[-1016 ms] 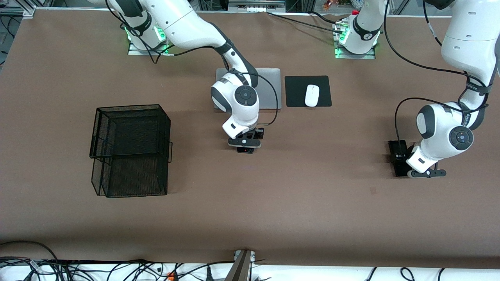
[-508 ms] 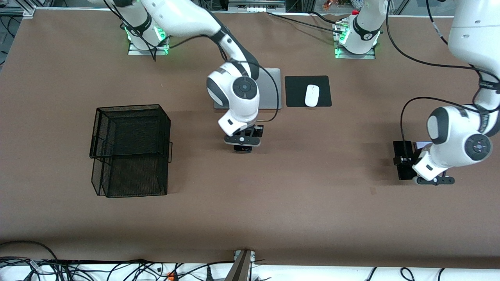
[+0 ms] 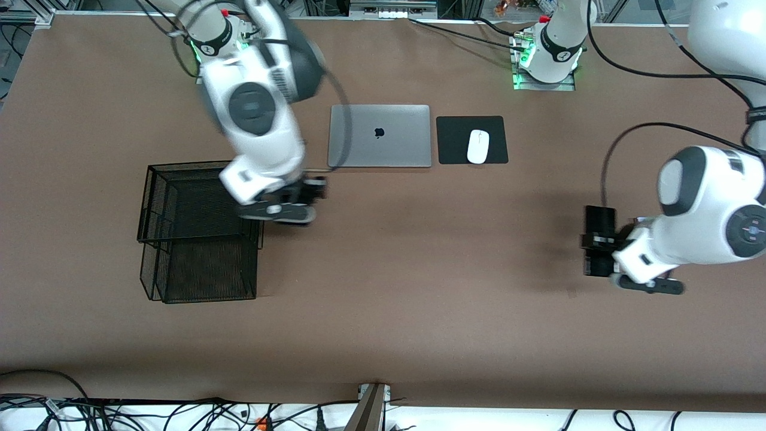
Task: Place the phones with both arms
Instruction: 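Carry the flip phone into the basket while the left gripper carries the tall phone, then release the flip phone in the basket while the left gripper sets down the tall phone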
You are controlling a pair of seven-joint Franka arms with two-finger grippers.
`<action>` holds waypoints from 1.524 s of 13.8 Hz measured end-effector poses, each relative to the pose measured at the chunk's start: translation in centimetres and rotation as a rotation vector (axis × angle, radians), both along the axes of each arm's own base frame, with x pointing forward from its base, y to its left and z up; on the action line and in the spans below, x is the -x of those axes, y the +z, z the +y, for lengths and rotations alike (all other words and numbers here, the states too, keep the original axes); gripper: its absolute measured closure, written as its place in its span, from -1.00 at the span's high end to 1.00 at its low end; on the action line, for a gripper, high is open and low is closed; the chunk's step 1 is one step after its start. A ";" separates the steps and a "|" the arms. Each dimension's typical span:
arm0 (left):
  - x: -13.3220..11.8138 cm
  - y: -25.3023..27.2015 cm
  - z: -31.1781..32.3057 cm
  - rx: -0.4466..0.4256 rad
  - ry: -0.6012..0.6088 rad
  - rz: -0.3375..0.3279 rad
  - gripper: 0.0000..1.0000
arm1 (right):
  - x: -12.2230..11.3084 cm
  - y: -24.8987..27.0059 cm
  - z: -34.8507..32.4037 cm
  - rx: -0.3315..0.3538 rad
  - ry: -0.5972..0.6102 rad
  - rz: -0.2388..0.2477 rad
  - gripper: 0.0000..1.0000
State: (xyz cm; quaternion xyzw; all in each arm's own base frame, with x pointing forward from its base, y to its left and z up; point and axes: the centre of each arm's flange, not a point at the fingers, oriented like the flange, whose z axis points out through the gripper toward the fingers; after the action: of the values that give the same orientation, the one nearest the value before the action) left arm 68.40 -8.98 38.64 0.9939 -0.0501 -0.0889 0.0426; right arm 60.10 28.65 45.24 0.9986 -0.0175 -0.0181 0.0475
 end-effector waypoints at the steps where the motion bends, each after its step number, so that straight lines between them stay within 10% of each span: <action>1: 0.7 0.3 -3.9 0.014 -0.010 0.005 0.58 | -0.4 0.1 -4.2 0.007 0.017 0.012 0.59; 6: 5.1 -4.2 -25.1 0.114 0.018 -0.042 0.58 | 1.5 -4.2 -23.9 -0.027 0.111 -0.006 0.59; 11: 11.8 -12.9 -40.4 0.259 0.093 -0.117 0.58 | 4.2 -12.2 -27.9 -0.065 0.121 -0.001 0.59; 16: 15.6 -20.6 -44.4 0.210 0.113 -0.160 0.58 | 4.0 -14.2 -28.1 -0.080 0.113 0.019 0.64; 18: 16.1 -21.3 -45.0 0.200 0.117 -0.182 0.58 | 3.6 -13.7 -28.3 -0.080 0.110 0.007 0.98; 21: 14.6 -19.5 -44.9 0.223 0.138 -0.218 1.00 | 2.1 -10.8 -28.5 -0.090 0.097 0.009 1.00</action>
State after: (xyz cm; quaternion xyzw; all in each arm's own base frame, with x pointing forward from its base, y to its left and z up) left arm 53.77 -53.86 19.14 0.9878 0.0044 0.0286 0.1528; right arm 58.04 0.20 34.48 0.9993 0.0320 -0.0213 0.0036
